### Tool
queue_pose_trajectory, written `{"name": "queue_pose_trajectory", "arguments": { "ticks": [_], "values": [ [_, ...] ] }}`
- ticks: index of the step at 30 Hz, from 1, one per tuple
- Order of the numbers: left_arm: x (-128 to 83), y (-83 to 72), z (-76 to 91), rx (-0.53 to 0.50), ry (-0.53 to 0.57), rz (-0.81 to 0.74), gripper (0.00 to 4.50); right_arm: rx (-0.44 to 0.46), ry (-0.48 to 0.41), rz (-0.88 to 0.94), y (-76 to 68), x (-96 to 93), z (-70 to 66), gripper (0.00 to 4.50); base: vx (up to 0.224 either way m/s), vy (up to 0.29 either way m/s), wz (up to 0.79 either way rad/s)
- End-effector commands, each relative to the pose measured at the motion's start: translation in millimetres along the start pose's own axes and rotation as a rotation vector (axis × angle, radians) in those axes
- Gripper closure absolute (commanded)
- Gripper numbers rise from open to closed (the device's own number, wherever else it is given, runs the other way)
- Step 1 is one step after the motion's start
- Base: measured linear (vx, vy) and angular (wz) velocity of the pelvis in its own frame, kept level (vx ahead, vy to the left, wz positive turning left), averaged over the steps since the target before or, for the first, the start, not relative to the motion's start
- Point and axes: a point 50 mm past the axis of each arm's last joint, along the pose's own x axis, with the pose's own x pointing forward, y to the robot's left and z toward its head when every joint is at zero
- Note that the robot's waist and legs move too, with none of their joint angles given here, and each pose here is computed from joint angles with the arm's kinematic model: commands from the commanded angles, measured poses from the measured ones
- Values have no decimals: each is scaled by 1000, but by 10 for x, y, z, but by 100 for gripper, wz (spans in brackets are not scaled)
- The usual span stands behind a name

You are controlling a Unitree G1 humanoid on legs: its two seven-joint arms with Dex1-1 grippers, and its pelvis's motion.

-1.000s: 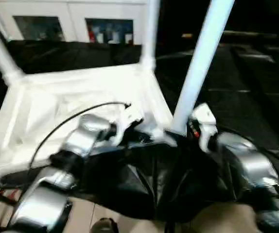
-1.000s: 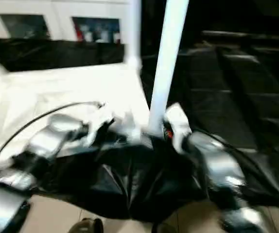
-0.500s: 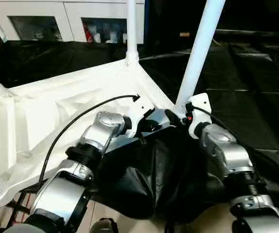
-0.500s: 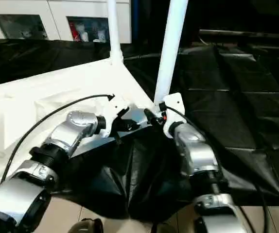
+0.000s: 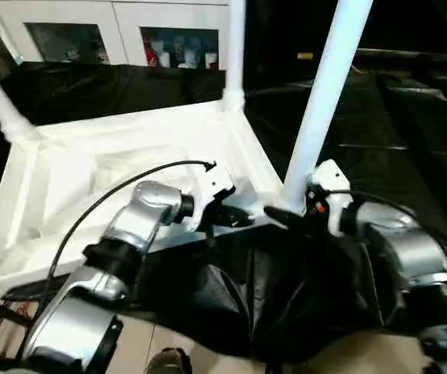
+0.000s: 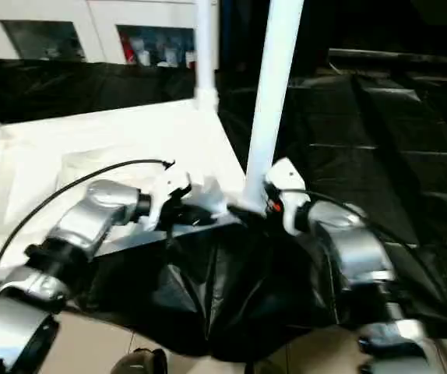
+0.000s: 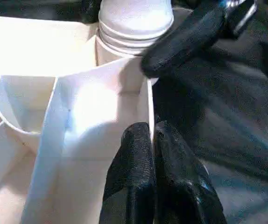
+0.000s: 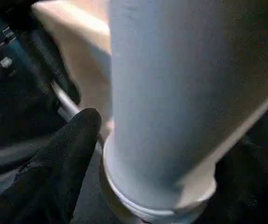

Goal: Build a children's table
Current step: Rotate leg to tighten

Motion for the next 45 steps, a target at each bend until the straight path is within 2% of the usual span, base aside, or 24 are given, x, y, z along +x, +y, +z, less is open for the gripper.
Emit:
{"name": "queue_pose_trajectory", "arguments": {
  "ticks": [1, 3, 4, 7, 10, 12, 14, 15, 18, 19, 21, 25, 27, 28, 30, 32, 34, 35, 37, 38, 45],
  "values": [
    [67, -86, 274, 109, -108, -113, 450, -12, 10, 65, 70, 18, 13, 63, 0, 0, 0],
    [47, -103, 259, 106, -102, -137, 450, -13, 19, 100, 93, -11, 1, 63, 0, 0, 0],
    [41, -111, 254, 105, -100, -146, 450, -5, 10, 107, 102, -11, 8, 89, 0, 0, 0],
    [28, -131, 237, 102, -94, -163, 450, 14, -3, 111, 116, 3, 12, 96, 0, 0, 0],
    [22, -138, 226, 101, -89, -167, 450, 19, -3, 124, 137, 17, 5, 133, 0, 0, 0],
    [18, -141, 221, 101, -86, -168, 450, 24, -4, 131, 155, 26, 1, 133, 0, 0, 0],
    [17, -128, 221, 102, -85, -153, 450, 24, 1, 129, 172, 40, -13, 144, 0, 0, 0],
    [23, -109, 225, 100, -85, -131, 450, 30, 5, 108, 168, 59, -28, 164, 0, 0, 0],
    [34, -82, 236, 99, -87, -96, 450, 46, 7, 66, 150, 91, -49, 168, 0, 0, 0],
    [74, -2, 262, 81, -84, -1, 450, 90, 7, -62, 94, 185, -91, 174, 0, 0, 0],
    [103, 47, 280, 71, -81, 56, 450, 123, 7, -149, 62, 250, -117, 176, 0, 0, 0],
    [242, 176, 390, -10, -100, 239, 450, 300, 11, -428, 7, 486, -189, 176, 0, 0, 0],
    [292, 197, 430, -28, -110, 281, 450, 342, 6, -497, 10, 565, -189, 177, 0, 0, 0],
    [341, 211, 478, -36, -125, 322, 450, 359, -14, -536, 27, 666, -148, 177, 0, 0, 0],
    [356, 218, 493, -41, -131, 337, 450, 364, -21, -544, 36, 701, -132, 177, 0, 0, 0],
    [393, 193, 528, -24, -145, 312, 450, 339, -55, -471, 114, 803, -44, 177, 0, 0, 0],
    [398, 176, 540, -8, -154, 285, 450, 343, -85, -415, 158, 838, 13, 107, 0, 0, 0],
    [392, 174, 536, -7, -153, 278, 450, 341, -93, -404, 161, 836, 26, 107, 0, 0, 0],
    [372, 160, 520, 9, -153, 253, 450, 303, -97, -401, 142, 808, 48, 100, 0, 0, 0],
    [360, 147, 508, 18, -154, 234, 450, 280, -97, -392, 130, 785, 56, 80, 0, 0, 0],
    [264, 102, 415, 56, -132, 143, 450, 178, -114, -289, 18, 553, 108, 80, 0, 0, 0]
  ]
}}
